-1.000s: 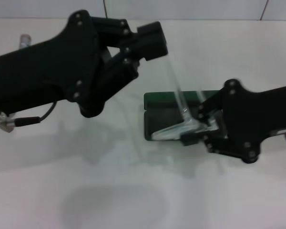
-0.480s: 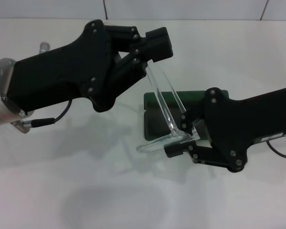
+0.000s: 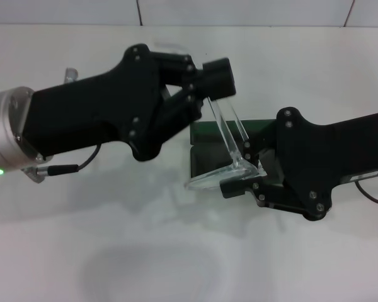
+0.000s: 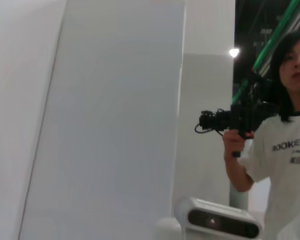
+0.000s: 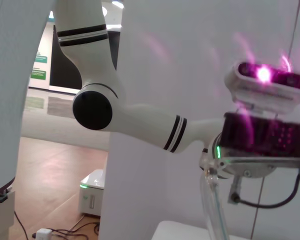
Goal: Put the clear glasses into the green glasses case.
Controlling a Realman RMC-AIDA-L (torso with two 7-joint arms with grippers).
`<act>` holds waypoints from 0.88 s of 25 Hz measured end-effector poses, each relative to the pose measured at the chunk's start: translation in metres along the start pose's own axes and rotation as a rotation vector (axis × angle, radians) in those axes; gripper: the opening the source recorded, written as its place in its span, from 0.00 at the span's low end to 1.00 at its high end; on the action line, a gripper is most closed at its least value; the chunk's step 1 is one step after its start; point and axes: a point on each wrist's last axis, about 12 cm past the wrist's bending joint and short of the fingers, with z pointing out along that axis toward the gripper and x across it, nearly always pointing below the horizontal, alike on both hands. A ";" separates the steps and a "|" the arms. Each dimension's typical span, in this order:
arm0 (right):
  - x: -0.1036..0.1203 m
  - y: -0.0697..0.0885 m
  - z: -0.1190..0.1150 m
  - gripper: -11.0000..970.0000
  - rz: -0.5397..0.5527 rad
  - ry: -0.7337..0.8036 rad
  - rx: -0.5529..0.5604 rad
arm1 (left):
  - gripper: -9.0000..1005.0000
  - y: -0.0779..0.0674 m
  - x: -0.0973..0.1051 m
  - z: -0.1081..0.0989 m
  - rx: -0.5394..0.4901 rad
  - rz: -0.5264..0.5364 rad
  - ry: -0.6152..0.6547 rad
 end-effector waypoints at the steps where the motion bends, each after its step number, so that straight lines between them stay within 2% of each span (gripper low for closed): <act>1: 0.000 0.000 0.000 0.13 -0.001 -0.002 0.003 | 0.07 -0.001 0.001 0.000 0.007 -0.003 0.009; 22: 0.002 0.002 -0.001 0.13 0.002 -0.023 0.013 | 0.07 -0.005 0.009 0.005 0.085 -0.029 0.081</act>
